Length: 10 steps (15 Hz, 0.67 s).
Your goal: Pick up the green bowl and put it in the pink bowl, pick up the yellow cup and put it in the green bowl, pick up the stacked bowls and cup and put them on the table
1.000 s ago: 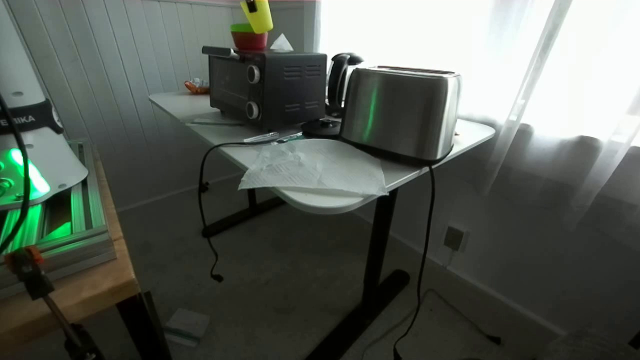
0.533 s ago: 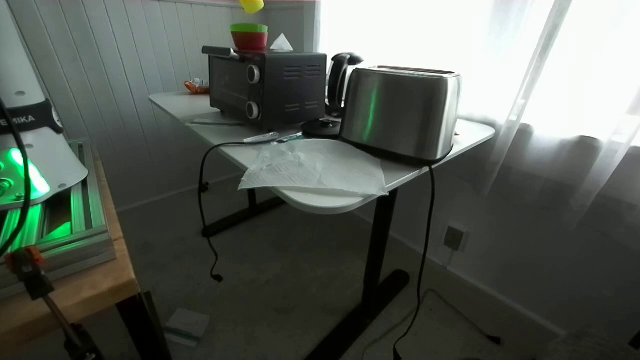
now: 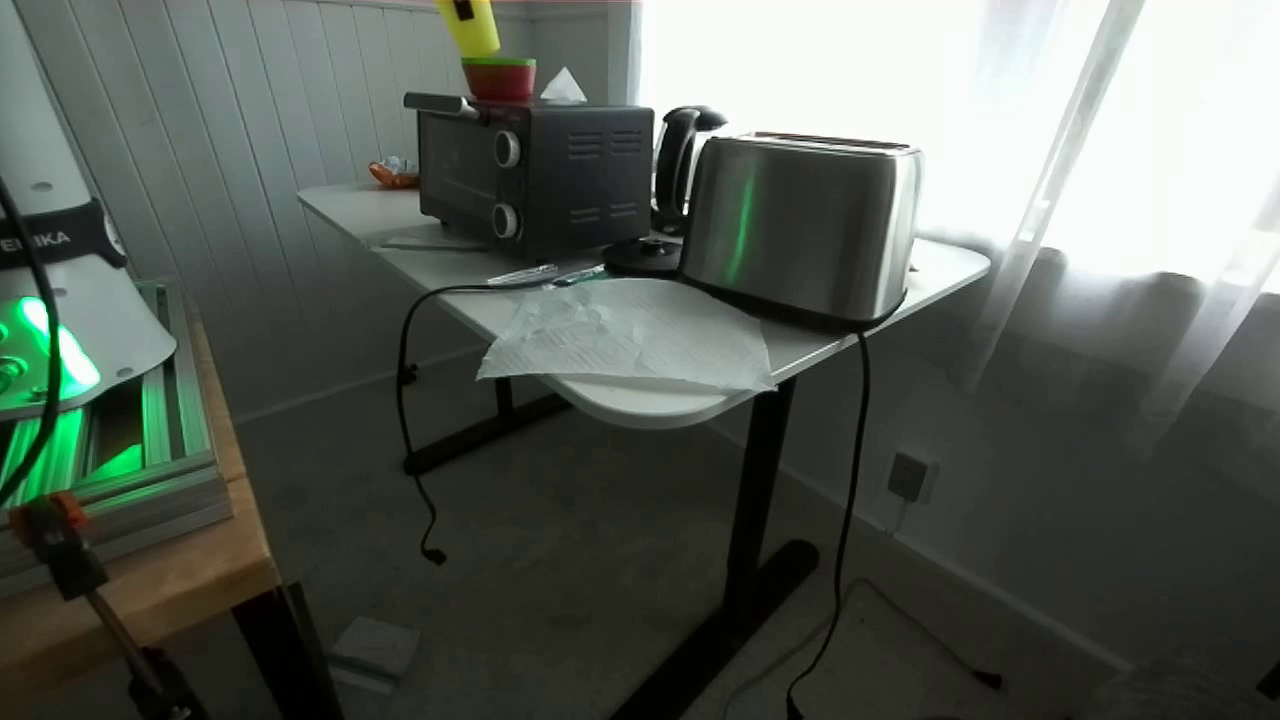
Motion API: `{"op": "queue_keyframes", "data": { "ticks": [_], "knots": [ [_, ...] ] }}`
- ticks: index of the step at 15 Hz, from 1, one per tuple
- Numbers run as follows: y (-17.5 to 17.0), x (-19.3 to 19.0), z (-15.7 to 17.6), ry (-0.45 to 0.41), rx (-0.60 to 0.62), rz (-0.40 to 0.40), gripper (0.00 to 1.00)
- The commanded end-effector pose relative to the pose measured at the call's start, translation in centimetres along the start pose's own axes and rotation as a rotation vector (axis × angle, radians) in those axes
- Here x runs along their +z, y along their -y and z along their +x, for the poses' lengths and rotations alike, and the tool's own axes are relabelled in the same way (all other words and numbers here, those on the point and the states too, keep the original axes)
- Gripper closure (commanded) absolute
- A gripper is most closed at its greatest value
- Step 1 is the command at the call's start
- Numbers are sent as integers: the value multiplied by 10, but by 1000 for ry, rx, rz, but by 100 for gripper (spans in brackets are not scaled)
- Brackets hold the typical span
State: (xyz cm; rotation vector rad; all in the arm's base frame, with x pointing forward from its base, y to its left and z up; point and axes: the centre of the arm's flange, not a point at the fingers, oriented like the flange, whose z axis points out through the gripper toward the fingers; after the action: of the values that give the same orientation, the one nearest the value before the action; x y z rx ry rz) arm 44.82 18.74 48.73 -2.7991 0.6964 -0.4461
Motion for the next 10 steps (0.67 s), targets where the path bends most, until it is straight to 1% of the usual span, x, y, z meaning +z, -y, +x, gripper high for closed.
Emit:
{"op": "queue_keyframes", "data": {
  "ticks": [1, 5, 6, 7, 10],
  "knots": [
    [21, 6, 8, 37, -24, -15, 97],
    [30, 17, 14, 46, -22, -19, 97],
    [33, 18, 16, 50, -18, -25, 82],
    [33, 22, 17, 48, -21, -34, 70],
    [34, 27, 18, 62, -17, -53, 51]
  ]
}}
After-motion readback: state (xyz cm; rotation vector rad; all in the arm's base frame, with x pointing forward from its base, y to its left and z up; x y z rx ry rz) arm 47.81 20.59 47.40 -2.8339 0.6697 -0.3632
